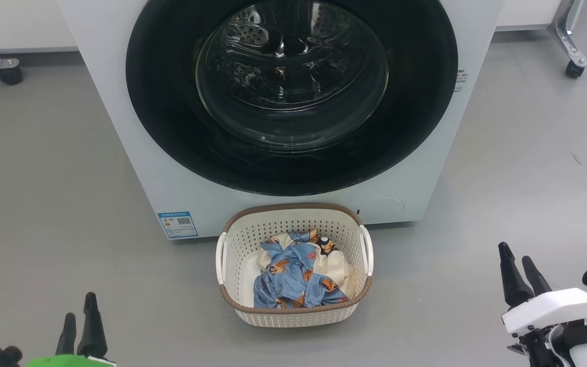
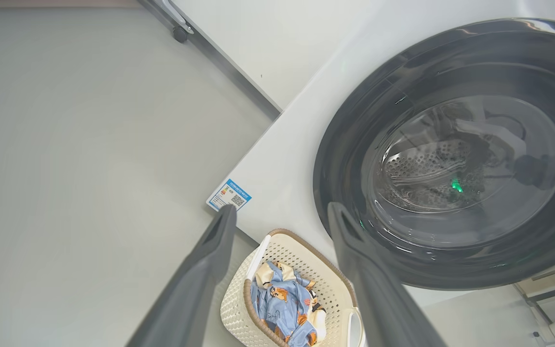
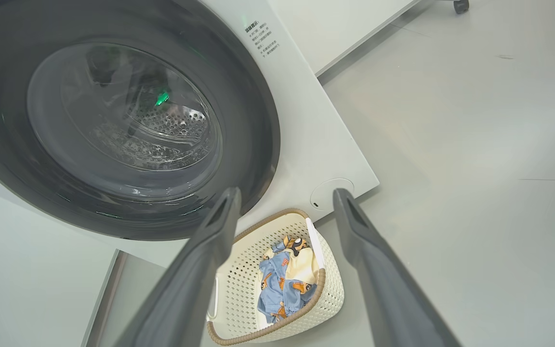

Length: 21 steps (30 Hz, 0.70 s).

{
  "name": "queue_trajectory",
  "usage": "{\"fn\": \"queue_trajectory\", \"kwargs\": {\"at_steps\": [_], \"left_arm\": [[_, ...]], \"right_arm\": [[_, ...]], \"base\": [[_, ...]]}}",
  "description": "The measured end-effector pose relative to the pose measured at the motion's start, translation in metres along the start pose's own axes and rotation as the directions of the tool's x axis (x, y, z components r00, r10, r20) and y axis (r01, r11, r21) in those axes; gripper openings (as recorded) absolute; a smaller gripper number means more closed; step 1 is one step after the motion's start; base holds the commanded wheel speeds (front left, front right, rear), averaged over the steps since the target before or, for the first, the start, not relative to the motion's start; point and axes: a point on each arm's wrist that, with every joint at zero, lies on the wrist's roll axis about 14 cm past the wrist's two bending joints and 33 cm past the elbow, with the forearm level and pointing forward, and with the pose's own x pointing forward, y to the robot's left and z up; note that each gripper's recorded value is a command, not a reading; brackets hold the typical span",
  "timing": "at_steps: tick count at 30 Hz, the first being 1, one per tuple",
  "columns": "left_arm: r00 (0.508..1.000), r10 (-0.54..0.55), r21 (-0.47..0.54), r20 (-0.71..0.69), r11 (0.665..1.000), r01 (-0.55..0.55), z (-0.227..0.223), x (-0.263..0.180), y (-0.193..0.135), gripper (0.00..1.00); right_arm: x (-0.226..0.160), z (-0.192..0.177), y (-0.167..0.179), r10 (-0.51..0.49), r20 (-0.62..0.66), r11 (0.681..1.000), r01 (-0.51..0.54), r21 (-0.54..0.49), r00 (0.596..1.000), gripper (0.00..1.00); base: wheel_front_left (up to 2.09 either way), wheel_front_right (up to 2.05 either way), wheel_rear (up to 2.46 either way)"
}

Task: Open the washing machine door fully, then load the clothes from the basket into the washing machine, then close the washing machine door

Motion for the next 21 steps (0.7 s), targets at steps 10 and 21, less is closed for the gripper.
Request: {"fn": "queue_trajectory", "kwargs": {"at_steps": [10,21], "left_arm": [[1.000,-0.012,0.140,0.023,0.990,0.009,0.003,0.000,-0.006,1.00],[0.998,-0.032,0.302,0.053,0.953,0.014,0.008,0.000,-0.012,1.00]], "right_arm": [[0.000,-0.005,0.006,0.014,-0.001,0.991,-0.014,-0.135,1.000,1.00],[0.002,-0.006,0.013,0.044,0.004,0.955,-0.041,-0.294,0.999,1.00]], "base": [[0.00,0.00,0.00],[0.00,0.00,0.00]]}}
